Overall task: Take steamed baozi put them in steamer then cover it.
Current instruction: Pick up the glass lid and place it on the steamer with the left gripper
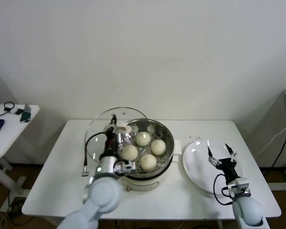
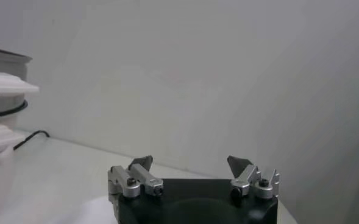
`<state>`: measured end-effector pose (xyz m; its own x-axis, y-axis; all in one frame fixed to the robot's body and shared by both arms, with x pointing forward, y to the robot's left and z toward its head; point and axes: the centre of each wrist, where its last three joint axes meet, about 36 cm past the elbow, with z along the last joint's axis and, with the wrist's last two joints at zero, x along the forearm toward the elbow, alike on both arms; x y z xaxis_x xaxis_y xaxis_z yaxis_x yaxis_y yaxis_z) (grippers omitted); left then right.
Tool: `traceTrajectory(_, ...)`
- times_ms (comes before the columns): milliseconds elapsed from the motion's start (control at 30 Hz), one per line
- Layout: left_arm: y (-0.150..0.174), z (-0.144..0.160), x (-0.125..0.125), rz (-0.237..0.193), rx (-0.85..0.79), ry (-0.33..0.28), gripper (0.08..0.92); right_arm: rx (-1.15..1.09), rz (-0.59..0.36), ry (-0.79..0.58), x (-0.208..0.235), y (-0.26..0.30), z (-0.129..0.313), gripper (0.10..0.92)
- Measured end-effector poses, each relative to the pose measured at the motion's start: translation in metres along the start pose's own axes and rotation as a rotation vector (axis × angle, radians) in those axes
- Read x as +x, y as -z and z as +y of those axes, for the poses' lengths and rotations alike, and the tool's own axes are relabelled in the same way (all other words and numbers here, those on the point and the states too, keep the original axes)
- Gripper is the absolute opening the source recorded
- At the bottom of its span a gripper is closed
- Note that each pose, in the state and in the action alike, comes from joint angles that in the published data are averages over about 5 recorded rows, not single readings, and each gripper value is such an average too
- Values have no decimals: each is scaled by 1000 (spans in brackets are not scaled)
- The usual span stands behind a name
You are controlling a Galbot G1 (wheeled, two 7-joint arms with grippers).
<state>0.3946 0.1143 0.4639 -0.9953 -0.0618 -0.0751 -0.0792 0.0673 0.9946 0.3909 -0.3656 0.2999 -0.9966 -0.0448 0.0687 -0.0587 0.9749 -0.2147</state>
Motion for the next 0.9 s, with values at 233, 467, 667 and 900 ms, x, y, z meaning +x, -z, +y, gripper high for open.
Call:
traceTrajectory(233, 42, -7, -5, -14, 7, -29, 154, 2, 4, -10, 4, -4, -2, 823)
traceTrajectory(467, 68, -17, -5, -30, -9, -78, 154, 4, 9, -19, 7, -9, -4, 823)
traceTrajectory(667, 78, -26, -8, -29, -25, -107, 154, 3, 9, -20, 7, -11, -2, 823)
traceTrajectory(900, 82, -32, -9, -28, -44, -128, 154, 5, 10, -24, 8, -13, -4, 823)
